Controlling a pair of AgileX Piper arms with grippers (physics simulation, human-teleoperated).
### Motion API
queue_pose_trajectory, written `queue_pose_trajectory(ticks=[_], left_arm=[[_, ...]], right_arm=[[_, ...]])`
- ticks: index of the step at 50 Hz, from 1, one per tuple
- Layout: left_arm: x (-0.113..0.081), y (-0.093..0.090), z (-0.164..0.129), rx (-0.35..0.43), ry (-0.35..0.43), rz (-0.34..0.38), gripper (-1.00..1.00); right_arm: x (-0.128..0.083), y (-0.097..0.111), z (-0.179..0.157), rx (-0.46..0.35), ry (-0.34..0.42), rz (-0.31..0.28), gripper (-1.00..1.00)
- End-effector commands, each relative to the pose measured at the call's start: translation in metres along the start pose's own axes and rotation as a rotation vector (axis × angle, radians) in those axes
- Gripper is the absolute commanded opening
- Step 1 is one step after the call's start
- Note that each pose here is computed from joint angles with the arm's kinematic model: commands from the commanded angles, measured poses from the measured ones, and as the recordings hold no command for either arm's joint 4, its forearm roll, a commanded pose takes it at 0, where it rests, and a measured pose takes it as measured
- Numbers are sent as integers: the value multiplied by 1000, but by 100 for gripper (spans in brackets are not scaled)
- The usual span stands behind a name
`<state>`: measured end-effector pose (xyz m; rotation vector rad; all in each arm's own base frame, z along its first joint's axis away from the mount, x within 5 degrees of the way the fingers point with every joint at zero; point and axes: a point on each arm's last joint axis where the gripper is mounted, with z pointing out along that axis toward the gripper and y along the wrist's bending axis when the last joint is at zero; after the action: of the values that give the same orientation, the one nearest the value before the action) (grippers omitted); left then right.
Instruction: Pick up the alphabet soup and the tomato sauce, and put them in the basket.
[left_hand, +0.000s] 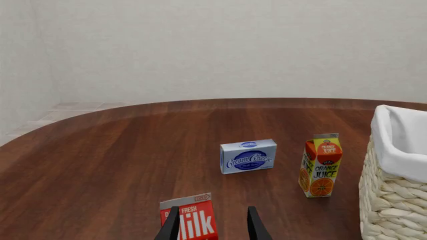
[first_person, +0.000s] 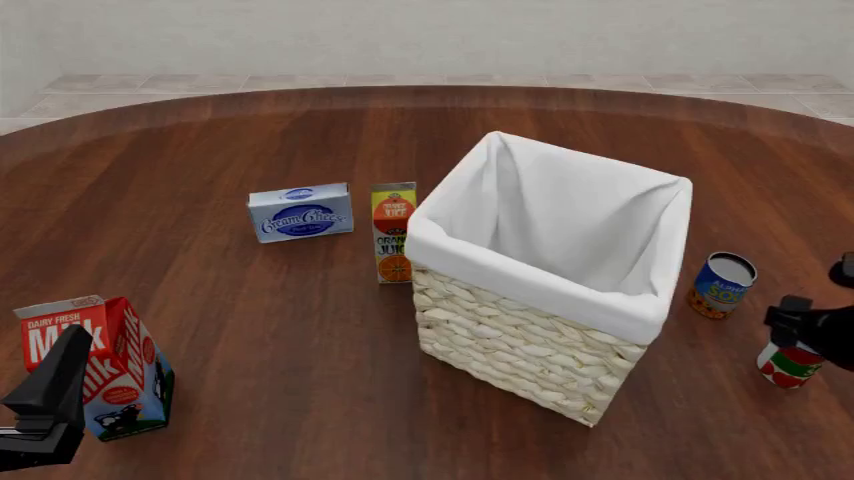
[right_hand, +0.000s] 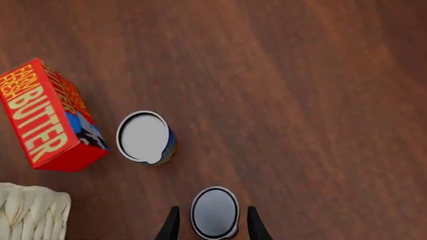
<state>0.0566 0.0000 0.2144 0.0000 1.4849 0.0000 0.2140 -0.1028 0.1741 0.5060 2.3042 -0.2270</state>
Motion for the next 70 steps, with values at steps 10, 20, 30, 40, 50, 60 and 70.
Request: queue_pose_trajectory(ticks=[10,20,30,40,50,60,70], left_arm=[[0,0,0,0,0,0,100],[0,0,0,0,0,0,100],[0,0,0,0,0,0,100],[0,0,0,0,0,0,100],[0,0,0,0,0,0,100],[0,0,0,0,0,0,100],[0,0,0,0,0,0,100]], right_arm=[[4,0,11,0,40,0,100],[4,-3,18,7,62,3,100],[4,-6,21,15,77,14,100],[5,-7,27,17,97,14,100],[8,-6,27,14,93,-15,-100],[6,-5,26,12,88,-16,-100],[1,-4,17,9,68,3,-100]])
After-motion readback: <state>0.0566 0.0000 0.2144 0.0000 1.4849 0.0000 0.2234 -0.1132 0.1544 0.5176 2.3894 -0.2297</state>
